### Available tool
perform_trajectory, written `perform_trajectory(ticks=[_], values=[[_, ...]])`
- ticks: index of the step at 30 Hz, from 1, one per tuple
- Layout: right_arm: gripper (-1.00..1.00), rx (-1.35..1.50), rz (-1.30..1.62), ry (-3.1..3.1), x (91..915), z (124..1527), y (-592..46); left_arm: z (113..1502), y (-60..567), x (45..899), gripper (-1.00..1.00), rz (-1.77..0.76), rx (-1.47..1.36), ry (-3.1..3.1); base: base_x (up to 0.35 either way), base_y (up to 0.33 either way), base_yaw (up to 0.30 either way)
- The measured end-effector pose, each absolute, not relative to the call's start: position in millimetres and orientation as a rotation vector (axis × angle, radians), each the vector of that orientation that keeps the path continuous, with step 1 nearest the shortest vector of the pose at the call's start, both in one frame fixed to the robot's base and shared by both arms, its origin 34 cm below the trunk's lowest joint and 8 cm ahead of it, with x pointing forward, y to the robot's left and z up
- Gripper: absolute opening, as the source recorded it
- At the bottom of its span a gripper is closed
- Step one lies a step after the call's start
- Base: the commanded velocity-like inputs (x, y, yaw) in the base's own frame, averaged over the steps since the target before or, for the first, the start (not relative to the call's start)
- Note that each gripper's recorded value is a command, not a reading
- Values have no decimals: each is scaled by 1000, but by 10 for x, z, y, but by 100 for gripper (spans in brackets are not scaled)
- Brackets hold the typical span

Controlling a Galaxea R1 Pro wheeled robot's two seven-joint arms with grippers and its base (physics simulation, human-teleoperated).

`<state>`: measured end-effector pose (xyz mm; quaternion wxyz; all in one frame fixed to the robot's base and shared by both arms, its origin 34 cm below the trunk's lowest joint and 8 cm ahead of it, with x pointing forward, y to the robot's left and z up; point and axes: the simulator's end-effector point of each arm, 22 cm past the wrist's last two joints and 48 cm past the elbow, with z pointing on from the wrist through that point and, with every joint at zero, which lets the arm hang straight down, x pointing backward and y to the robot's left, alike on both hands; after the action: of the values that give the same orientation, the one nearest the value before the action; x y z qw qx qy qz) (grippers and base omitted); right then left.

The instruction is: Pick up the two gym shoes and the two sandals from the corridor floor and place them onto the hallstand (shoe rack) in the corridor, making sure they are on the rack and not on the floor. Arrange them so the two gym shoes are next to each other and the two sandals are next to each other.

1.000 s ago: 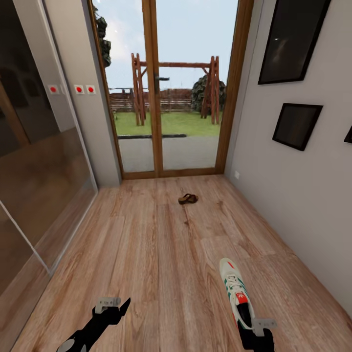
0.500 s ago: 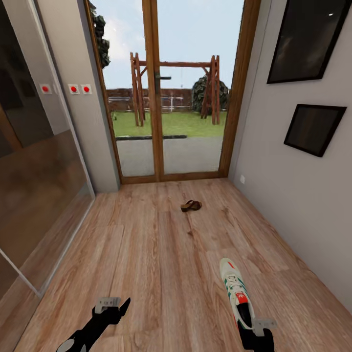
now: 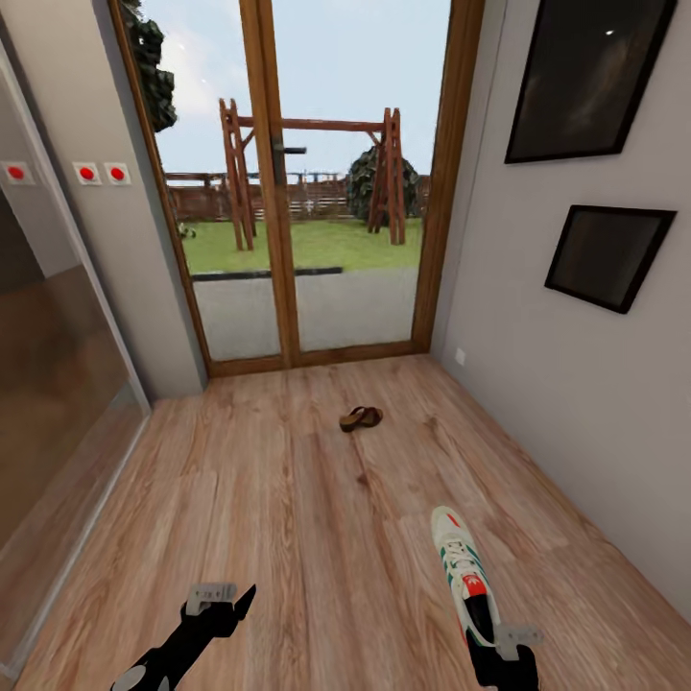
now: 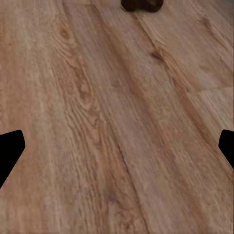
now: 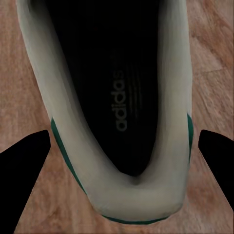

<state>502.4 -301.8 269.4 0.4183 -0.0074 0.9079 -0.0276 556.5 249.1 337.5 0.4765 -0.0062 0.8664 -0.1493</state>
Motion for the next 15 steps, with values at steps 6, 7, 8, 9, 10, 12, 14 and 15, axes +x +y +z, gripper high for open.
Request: perform_trajectory(ticks=[6,7,8,9,10,12,14,15], values=[[-100,-18,-68,2277,5025,2694,-3017,3375,2491,5565,100,-365,-15,2117,337,118,-2],[-100,-18,-68,2277,5025,2694,-3017,3374,2491,5565,100,-365,-15,2117,337,118,0],[-100,-17,-69,2277,5025,2694,-3019,3374,2490,5565,100,-365,-14,2117,337,118,0],[-100,-17,-69,2277,5025,2695,-3022,3374,2490,5565,100,-365,-14,2117,337,118,0],[-100,-17,-70,2277,5025,2695,-3026,3374,2490,5565,100,-365,-14,2117,337,118,0],[-100,-17,-71,2277,5025,2695,-3025,3374,2490,5564,100,-365,-14,2118,337,118,0],[-100,-16,-72,2277,5025,2695,-3026,3374,2490,5564,100,-365,-14,2117,337,118,0],[-100,-16,-72,2277,5025,2695,-3026,3374,2490,5564,100,-365,-14,2117,337,118,0]])
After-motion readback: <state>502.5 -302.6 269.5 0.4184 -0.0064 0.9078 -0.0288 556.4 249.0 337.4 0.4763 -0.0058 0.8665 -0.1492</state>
